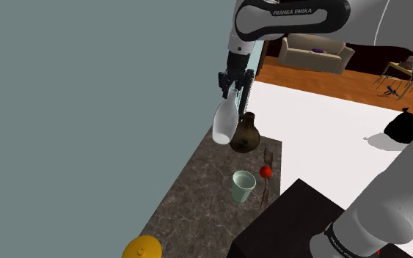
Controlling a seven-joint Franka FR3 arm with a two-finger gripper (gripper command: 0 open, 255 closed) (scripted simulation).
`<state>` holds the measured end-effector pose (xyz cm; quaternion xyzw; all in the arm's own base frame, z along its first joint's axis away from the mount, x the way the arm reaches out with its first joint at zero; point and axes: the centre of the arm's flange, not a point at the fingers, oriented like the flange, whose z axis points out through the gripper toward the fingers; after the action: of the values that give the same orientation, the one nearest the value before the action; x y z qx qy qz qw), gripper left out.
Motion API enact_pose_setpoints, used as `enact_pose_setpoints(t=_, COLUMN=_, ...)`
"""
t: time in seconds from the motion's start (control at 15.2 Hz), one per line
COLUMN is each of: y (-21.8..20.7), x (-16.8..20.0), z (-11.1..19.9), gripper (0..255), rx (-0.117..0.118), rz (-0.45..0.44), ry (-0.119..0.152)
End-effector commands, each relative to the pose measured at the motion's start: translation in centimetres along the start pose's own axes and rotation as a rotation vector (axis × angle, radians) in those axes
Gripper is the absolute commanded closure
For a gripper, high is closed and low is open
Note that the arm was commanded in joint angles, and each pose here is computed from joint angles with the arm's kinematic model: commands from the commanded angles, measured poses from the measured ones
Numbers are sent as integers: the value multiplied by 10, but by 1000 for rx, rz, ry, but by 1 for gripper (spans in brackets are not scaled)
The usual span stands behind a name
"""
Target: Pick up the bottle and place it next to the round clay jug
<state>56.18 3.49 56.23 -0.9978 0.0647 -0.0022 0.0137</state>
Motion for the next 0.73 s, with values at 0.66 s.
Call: enact_pose_setpoints(t=0.66, y=158, x=8, z=-4, gripper=255, rx=0, rz=-2, ry=0)
